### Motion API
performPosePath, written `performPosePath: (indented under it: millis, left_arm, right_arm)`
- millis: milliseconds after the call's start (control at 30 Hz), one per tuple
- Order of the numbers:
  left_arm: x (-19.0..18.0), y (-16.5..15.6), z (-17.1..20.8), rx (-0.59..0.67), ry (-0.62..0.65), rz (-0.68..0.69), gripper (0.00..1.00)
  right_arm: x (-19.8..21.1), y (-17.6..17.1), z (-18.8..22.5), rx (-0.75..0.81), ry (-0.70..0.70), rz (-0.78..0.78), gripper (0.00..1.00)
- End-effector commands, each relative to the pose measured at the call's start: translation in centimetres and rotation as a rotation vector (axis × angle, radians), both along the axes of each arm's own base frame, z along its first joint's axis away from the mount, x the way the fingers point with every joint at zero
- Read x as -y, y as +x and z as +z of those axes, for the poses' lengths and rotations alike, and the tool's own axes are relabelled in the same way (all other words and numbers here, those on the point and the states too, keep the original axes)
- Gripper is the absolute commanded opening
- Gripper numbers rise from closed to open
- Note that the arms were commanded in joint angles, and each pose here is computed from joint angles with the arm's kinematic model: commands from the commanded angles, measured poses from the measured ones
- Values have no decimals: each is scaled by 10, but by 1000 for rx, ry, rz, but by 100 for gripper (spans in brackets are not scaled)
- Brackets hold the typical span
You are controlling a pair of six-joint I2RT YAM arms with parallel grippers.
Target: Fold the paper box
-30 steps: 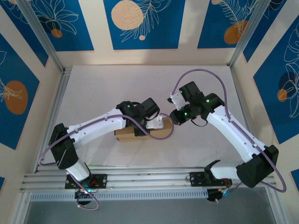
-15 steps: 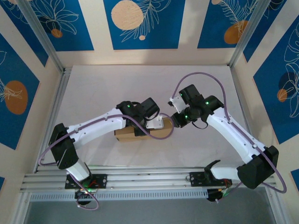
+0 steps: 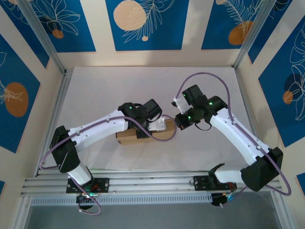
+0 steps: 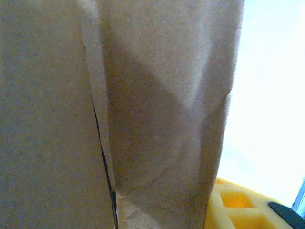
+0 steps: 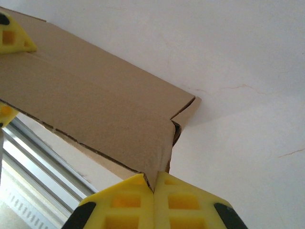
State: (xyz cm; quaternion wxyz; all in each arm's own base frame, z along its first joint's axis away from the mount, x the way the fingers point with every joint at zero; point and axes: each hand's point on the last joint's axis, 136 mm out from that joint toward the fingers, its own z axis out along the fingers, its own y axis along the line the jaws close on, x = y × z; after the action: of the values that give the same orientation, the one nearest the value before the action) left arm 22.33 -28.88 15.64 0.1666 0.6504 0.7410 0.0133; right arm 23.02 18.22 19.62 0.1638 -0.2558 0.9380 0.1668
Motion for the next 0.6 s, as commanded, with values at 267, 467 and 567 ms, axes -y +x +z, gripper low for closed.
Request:
performPosePath:
  millis: [267, 467, 567]
  left_arm:
    - [13, 1, -7, -44, -29, 6, 18]
    - [14, 3, -7, -54, -38, 21, 18]
    - [14, 3, -6, -55, -43, 27, 18]
  right_arm:
    - [-15, 0, 12, -148, 119, -256, 0]
    - [-18, 3, 6, -205, 123, -347, 0]
    - [-13, 5, -4, -180, 94, -372, 0]
